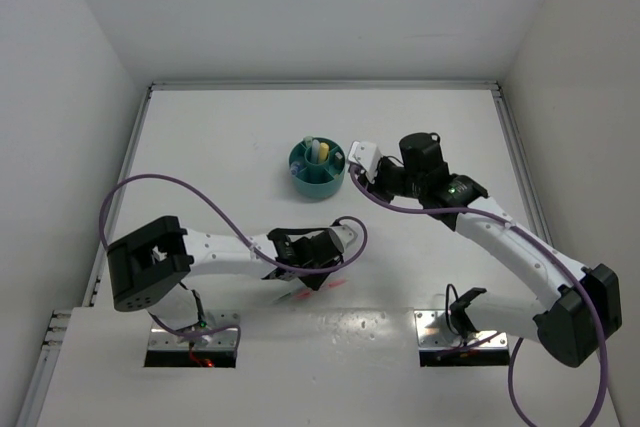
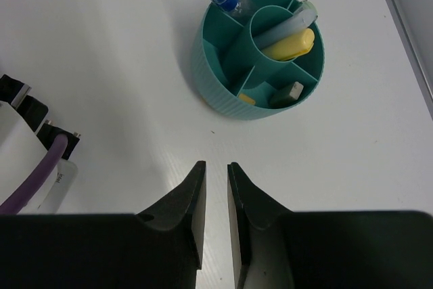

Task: Sort the stationery into containers
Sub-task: Pick up the pen from the corner of the board, then place the pen in the storage box, then pick up the stationery from the corner of the board, then place the pen in the storage box.

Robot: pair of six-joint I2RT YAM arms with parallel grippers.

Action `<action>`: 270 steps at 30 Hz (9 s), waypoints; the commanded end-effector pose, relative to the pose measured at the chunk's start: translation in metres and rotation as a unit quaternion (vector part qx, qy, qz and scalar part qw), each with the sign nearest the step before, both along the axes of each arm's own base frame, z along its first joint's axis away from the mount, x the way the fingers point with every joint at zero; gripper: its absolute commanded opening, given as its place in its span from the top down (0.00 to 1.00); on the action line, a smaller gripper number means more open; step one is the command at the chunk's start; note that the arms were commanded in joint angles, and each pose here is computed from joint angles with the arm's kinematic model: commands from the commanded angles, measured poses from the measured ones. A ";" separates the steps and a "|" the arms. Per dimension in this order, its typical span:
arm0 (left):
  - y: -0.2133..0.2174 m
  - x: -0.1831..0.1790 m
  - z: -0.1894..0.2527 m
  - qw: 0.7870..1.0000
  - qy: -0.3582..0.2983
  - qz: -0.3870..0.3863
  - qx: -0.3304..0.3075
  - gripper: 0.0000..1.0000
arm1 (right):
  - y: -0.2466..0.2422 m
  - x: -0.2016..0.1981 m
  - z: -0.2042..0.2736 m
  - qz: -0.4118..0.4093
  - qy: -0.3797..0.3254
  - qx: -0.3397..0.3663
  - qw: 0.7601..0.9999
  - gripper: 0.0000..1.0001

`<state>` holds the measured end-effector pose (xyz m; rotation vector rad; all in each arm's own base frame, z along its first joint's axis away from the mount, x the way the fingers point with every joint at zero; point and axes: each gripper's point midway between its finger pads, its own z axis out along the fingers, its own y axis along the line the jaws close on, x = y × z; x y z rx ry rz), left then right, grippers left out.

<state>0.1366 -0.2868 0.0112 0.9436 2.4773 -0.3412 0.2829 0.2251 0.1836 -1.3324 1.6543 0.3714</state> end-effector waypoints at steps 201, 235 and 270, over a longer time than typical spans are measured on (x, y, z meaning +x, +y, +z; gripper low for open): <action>-0.009 0.157 0.157 0.948 -0.213 0.188 -0.142 1.00 | -0.119 0.060 0.022 -0.343 -0.131 -0.067 0.928 0.92; 0.064 0.254 0.267 0.680 -0.388 0.356 -0.511 1.00 | -0.105 0.057 -0.014 -0.305 -0.085 -0.086 0.945 1.00; 0.050 0.260 0.182 0.762 -0.386 0.322 -0.409 0.58 | -0.107 0.058 -0.019 -0.303 -0.087 -0.098 0.944 0.98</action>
